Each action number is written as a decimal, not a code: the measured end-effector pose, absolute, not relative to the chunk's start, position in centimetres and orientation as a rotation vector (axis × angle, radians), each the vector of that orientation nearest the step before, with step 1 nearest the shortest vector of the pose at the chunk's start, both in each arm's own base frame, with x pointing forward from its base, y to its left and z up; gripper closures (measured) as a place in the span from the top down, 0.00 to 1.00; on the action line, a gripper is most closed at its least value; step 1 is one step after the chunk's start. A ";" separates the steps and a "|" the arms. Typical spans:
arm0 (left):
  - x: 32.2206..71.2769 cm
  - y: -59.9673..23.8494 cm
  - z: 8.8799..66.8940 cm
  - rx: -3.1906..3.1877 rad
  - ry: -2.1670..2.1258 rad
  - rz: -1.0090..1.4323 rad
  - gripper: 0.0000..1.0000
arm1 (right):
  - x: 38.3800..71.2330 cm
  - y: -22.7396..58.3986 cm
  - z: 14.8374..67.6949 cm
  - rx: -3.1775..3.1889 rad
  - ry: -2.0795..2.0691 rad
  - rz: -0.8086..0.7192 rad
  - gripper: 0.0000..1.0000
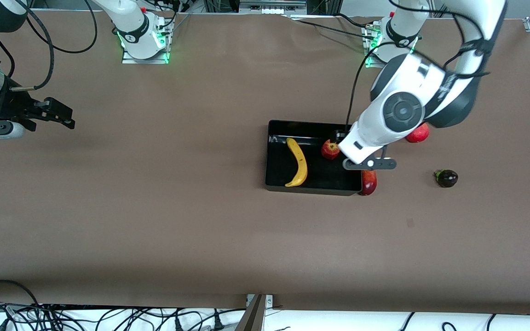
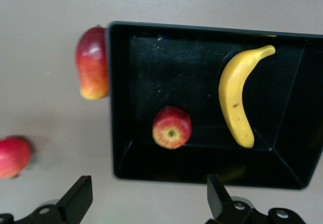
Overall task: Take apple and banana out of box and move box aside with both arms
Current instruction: 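Lower the left gripper into the box and grasp the striped apple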
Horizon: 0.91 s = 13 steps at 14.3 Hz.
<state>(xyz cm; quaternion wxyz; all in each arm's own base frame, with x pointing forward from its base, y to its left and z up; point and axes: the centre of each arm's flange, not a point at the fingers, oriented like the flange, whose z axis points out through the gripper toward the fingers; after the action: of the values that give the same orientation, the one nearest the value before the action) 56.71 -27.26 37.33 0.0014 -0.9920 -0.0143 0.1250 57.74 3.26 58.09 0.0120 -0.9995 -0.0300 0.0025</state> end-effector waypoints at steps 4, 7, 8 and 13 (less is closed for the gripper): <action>53.9 -28.5 30.3 -3.142 -0.031 0.342 1.00 | 57.7 3.3 58.1 -3.116 -0.093 0.008 1.00; 51.9 -28.9 26.3 -3.134 0.023 0.317 1.00 | 57.7 3.3 58.1 -3.116 -0.093 0.009 1.00; 51.5 -28.9 24.9 -3.122 0.055 0.300 1.00 | 57.7 3.3 58.1 -3.116 -0.093 0.010 1.00; 50.3 -28.6 19.6 -3.122 0.088 0.292 1.00 | 57.7 3.2 58.0 -3.116 -0.093 0.013 1.00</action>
<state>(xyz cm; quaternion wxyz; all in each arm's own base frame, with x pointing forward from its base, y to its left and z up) 50.30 -28.60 19.56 0.0023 -0.9952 0.0281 0.0932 57.72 3.24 58.03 0.0120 -0.9995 -0.0298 0.0041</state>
